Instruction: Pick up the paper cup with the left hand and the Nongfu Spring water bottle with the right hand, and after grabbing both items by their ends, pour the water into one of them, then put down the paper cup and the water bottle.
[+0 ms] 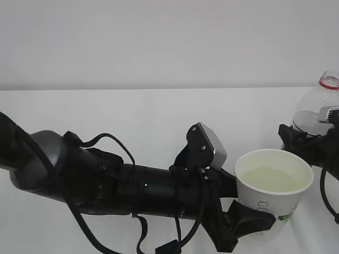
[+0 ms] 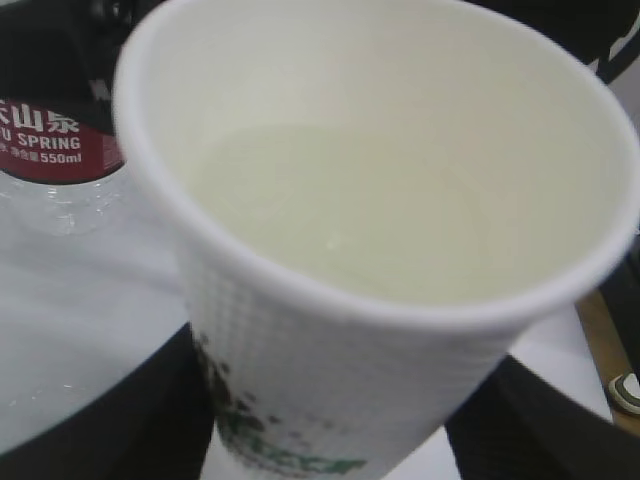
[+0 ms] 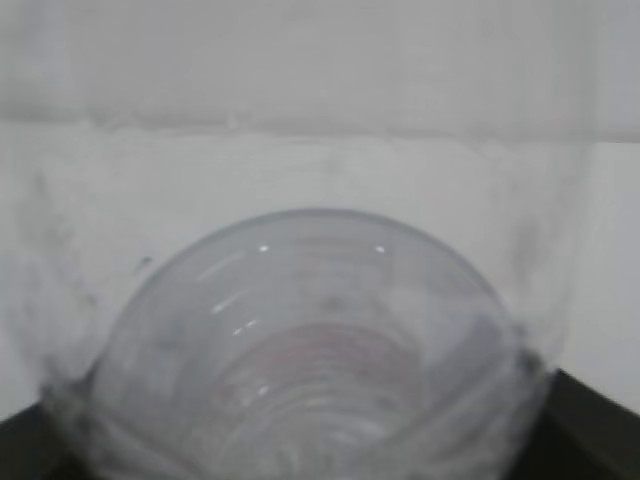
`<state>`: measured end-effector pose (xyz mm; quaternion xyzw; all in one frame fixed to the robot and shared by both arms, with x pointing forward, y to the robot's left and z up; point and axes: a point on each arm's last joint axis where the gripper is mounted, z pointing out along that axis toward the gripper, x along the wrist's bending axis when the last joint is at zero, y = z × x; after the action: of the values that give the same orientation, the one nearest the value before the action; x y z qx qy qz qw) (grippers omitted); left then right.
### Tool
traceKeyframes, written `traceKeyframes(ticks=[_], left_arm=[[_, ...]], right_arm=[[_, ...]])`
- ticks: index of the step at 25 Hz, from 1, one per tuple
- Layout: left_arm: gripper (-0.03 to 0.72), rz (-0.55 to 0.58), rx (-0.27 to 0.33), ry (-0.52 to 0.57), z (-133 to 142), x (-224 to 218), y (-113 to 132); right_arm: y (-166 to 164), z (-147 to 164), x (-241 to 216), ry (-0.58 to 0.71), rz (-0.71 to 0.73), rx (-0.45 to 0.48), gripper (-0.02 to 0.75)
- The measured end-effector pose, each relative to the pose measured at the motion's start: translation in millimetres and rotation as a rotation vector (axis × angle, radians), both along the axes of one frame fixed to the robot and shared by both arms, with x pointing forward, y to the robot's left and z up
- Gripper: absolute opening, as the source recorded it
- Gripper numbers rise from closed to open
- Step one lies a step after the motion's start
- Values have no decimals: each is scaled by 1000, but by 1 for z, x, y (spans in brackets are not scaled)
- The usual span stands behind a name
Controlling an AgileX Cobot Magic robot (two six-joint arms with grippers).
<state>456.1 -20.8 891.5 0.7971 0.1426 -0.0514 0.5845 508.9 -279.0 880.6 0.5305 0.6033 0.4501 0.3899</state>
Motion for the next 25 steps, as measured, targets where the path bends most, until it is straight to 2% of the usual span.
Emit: traceKeyframes(ticks=[10, 25], left_arm=[[485, 0, 0, 0, 0, 0, 0], [484, 0, 0, 0, 0, 0, 0]], right_arm=[[-1, -9, -22, 73, -4, 10, 602], [-2, -4, -46, 97, -7, 17, 603]])
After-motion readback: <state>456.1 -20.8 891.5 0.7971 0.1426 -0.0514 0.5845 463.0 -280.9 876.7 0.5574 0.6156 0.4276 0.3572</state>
